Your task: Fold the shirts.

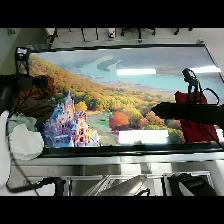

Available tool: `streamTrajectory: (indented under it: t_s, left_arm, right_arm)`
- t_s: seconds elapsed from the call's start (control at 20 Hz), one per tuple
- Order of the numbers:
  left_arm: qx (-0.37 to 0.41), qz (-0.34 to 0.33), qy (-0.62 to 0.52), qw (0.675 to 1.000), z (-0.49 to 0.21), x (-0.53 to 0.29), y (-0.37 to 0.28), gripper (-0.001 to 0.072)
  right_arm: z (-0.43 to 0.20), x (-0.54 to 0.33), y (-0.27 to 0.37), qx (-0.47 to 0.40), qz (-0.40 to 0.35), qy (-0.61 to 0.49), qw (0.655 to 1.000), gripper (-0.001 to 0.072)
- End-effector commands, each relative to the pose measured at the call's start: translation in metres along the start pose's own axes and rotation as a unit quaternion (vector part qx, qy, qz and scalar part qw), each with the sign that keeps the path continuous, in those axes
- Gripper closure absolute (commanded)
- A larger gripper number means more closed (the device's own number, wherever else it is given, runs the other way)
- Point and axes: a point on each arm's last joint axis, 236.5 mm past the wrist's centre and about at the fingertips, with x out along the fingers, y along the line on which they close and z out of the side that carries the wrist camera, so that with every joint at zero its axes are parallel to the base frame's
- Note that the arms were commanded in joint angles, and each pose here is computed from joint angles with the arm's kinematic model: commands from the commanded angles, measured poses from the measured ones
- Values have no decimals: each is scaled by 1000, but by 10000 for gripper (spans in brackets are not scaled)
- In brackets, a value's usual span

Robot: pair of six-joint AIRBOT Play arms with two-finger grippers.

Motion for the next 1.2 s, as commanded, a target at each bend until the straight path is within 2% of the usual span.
streamTrajectory:
  t_s: [0.0,0.15,0.35,0.4,0.45,0.5,0.65,0.8,0.9,1.0,1.15]
  left_arm:
    - [66,61,79,993,-30,133,37,-2]
    - [62,59,149,985,-69,204,26,-2]
    - [75,51,153,984,-90,238,12,0]
    - [78,51,156,983,-97,240,13,143]
    - [79,49,169,981,-106,240,12,514]
    - [79,49,185,978,-113,238,13,695]
    - [73,58,180,979,-85,212,16,695]
    - [50,73,76,993,13,140,20,695]
    - [37,59,-4,998,75,72,8,695]
    - [18,18,-76,997,122,-8,-18,695]
    - [-17,-93,-163,982,164,-122,-76,695]
  right_arm:
    - [0,0,0,0,0,0,1000,684]
    - [0,0,0,0,0,0,1000,684]
    - [0,0,0,0,0,0,1000,684]
    - [0,0,0,0,0,0,1000,684]
    - [0,0,0,0,0,0,1000,684]
    - [0,0,0,0,0,0,1000,684]
    - [0,0,0,0,0,0,1000,684]
    - [0,0,0,0,0,0,1000,684]
    - [0,0,0,0,0,1,1000,684]
    - [0,0,0,0,0,0,1000,684]
    - [0,0,0,0,0,0,1000,684]
